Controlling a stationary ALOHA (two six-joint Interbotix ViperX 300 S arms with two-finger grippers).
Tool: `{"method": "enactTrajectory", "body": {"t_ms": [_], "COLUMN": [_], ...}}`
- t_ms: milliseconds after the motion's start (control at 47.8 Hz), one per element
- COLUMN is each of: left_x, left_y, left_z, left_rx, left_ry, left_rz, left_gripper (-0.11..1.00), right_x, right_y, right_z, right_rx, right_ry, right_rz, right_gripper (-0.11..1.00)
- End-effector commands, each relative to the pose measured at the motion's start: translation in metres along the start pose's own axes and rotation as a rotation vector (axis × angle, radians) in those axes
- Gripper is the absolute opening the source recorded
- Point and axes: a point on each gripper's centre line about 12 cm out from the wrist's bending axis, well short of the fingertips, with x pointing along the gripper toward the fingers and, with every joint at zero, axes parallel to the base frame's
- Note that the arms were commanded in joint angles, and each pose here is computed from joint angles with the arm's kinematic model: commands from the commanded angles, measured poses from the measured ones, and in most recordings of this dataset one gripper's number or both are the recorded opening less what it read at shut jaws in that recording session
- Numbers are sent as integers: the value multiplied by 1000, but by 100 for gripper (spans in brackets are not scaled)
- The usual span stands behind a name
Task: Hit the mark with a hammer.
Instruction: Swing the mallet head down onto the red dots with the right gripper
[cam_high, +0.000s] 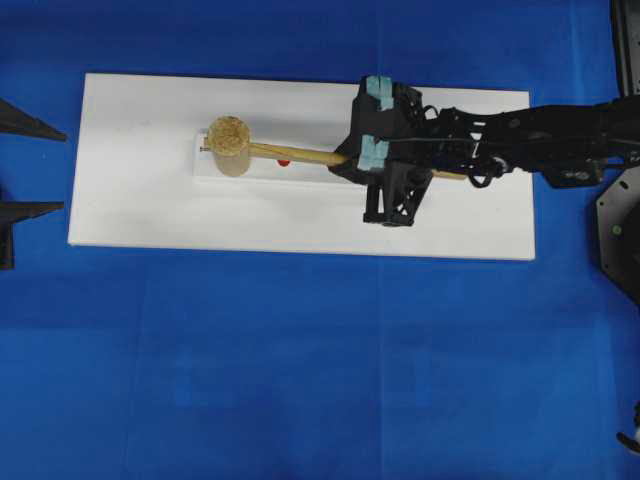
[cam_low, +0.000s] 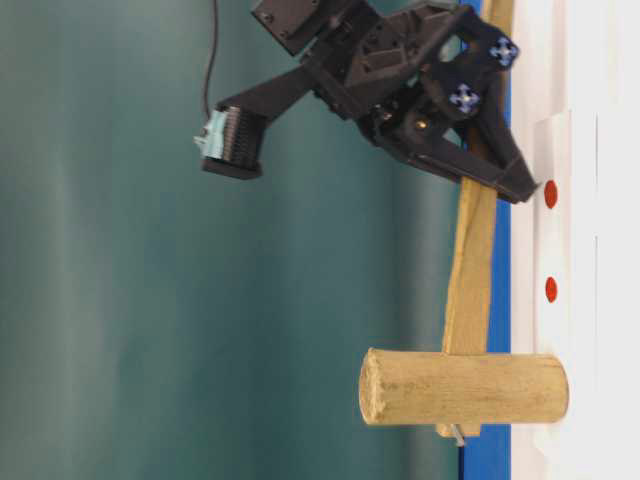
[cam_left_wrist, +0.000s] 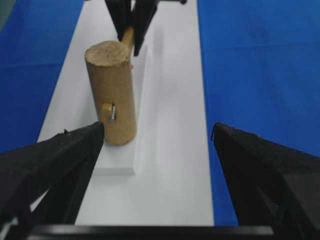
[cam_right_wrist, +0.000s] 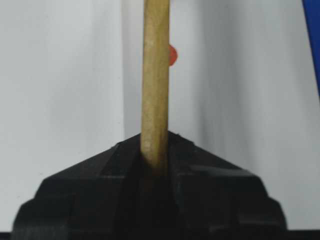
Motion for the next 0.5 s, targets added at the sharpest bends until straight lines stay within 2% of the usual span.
{"method": "enactTrajectory", "body": {"t_ms": [0, 146, 230, 355, 481], "left_x": [1, 1, 1, 1, 1], "left_y": [0, 0, 1, 0, 0], "left_z": [4, 5, 4, 4, 4], "left_rx": [-3, -1, -3, -1, -1], "left_ry": [-6, -8, -5, -3, -5], "left_rz": [-1, 0, 0, -1, -1], "left_gripper": [87, 87, 87, 87, 87], "right_x": [-23, -62, -86, -107, -111], "right_y": [1, -1, -2, -3, -4], "right_z": [27, 48, 51, 43, 35], "right_rx": [-1, -15, -22, -15, -9], "right_ry": [-114, -267, -331, -366, -360], "right_rz": [0, -14, -17, -18, -17], "right_gripper": [1, 1, 1, 1, 1]}}
